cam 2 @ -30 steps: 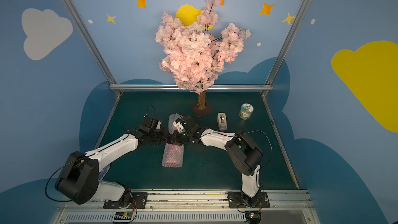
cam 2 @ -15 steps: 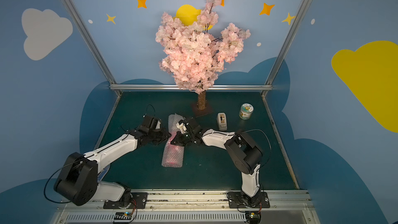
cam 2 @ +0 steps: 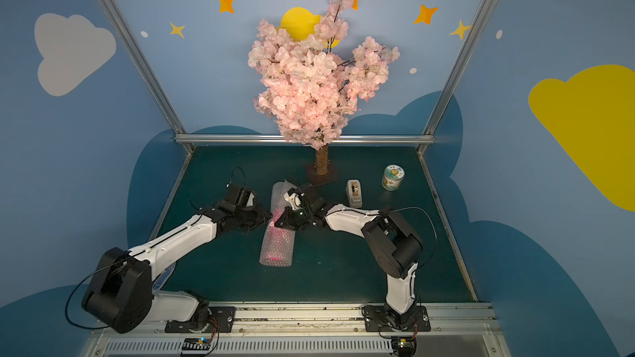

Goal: Wrap wine glasses in bubble wrap
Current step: Stick the tape on the bubble wrap.

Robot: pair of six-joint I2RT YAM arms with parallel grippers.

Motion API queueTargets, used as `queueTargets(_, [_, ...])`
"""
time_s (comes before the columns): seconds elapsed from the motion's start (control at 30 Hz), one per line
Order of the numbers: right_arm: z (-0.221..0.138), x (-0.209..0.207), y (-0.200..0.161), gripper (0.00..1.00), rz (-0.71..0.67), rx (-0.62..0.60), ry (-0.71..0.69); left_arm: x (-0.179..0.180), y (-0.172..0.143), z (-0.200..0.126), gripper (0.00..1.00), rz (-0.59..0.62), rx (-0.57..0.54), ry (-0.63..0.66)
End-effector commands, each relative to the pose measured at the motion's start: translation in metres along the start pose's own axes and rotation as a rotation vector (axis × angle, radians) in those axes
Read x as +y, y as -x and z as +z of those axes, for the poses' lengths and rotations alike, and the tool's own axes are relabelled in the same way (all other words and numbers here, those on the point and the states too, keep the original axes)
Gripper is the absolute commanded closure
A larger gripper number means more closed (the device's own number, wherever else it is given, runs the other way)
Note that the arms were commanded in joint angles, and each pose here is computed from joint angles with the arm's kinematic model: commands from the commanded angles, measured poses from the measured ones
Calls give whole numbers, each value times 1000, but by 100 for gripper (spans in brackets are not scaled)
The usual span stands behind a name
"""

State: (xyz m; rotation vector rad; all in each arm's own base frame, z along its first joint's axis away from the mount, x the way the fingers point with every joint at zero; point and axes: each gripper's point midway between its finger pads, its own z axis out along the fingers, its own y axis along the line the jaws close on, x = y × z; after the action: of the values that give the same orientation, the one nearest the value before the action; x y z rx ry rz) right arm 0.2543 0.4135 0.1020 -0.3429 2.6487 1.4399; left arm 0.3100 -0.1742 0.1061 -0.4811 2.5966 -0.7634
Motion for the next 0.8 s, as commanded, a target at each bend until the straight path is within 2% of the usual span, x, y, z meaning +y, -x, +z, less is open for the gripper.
queueTargets(0.0, [0,-4,0,89,4,7,-12,8,2,-12,66,19,-17,35])
queueTargets(0.13, [0,-8,0,89,14,6,-15,7,-4,-16,65,51,-4,2])
queueTargets(0.23, [0,-9,0,89,17,10,-11,3,-18,-13,62,70,49,-42])
queueTargets(0.33, [1,-10,0,90,19,13,-13,9,-30,-6,61,78,74,-32])
queueTargets(0.47, [0,-10,0,90,20,14,-13,6,-36,3,62,71,94,-66])
queueTargets(0.77, [0,-11,0,91,22,17,-10,17,-44,19,68,56,115,-37])
